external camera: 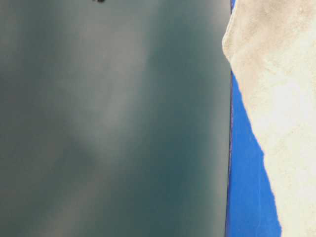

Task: Fold a bath towel.

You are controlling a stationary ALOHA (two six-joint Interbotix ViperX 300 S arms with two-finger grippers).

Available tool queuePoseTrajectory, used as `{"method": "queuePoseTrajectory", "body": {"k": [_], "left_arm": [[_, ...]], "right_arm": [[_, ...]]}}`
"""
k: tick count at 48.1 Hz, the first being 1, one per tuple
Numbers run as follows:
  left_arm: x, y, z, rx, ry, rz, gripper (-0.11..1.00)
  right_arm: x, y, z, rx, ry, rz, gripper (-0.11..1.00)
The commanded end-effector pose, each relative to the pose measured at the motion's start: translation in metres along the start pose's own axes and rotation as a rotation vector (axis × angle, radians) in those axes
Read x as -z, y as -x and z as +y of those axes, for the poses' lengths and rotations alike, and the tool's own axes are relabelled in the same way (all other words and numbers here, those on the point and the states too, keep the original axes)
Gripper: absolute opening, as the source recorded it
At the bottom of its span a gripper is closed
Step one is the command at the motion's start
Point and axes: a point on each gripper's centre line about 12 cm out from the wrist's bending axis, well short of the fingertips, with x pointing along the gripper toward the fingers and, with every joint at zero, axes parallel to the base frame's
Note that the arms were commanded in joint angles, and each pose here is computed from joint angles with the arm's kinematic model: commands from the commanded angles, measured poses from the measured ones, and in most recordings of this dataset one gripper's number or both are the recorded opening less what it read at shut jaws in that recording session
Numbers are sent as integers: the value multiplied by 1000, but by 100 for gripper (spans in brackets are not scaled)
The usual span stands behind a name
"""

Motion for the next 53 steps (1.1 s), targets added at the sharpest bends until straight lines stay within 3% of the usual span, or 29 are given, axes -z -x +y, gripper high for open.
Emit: {"method": "queuePoseTrajectory", "body": {"k": [1,15,27,39,48,53], "left_arm": [[-5,2,-1,5,3,-16,86],[-6,1,1,-2,11,-15,86],[-7,-1,1,-5,14,-15,86],[-7,-1,1,-4,14,-16,86],[-7,-1,1,-4,14,-16,86],[-7,-1,1,-4,12,-16,86]], "right_arm": [[0,5,2,-28,-16,-12,64],[13,-37,18,-88,15,21,64],[34,-86,23,-82,33,141,64],[39,-94,24,-85,30,160,62],[40,-93,24,-87,19,163,30],[38,-90,24,-91,9,153,23]]}}
